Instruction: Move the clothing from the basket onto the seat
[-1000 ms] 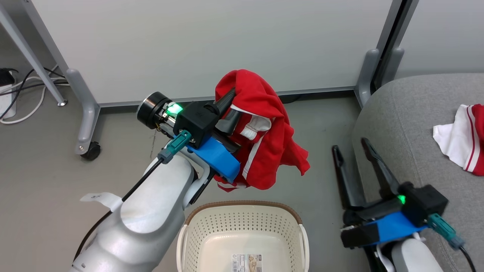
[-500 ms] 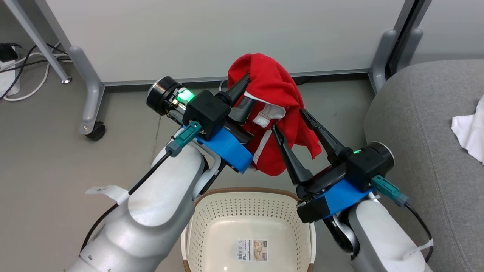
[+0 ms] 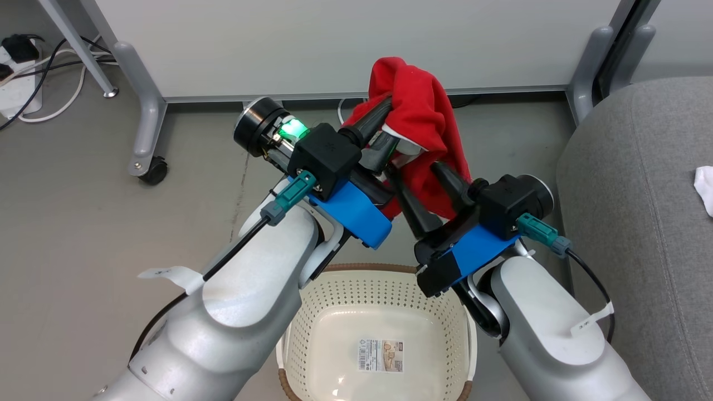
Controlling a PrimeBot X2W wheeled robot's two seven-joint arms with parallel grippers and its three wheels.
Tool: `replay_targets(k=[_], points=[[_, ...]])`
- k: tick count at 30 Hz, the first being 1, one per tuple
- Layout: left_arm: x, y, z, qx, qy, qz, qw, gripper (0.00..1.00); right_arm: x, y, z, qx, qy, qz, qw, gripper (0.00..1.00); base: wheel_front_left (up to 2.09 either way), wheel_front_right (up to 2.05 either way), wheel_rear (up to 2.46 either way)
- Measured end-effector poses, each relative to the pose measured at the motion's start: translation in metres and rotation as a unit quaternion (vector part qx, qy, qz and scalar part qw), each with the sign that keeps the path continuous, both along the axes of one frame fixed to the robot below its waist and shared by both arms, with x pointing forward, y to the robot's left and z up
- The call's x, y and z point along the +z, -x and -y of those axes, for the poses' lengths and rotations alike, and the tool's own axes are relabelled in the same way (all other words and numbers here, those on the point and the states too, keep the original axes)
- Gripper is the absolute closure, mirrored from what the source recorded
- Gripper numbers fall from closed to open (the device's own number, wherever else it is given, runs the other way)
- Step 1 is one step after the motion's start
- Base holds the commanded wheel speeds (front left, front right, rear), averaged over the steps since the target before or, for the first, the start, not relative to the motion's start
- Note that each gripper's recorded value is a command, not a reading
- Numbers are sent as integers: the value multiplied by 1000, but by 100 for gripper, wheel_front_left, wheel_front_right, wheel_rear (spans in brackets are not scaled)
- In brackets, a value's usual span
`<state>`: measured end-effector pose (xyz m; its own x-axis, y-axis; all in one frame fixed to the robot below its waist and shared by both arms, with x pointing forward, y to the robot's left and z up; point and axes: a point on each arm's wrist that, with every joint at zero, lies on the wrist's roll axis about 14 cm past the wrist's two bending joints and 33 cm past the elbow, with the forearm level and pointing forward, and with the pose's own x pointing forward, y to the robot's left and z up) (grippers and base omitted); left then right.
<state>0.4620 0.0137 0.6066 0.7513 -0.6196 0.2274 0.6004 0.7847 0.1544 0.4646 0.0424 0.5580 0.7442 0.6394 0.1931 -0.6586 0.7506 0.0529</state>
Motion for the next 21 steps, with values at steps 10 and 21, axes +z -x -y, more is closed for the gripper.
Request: replay_targets(k=[10,21], points=[[0,0,0,0,1,0,1000,100,-1,-1,1,-1,-4,-6,1000,100,0,0,0],[2,0,1,-1,2,1,1000,100,-1,-1,2,-2,-3,-6,1000,100,0,0,0]])
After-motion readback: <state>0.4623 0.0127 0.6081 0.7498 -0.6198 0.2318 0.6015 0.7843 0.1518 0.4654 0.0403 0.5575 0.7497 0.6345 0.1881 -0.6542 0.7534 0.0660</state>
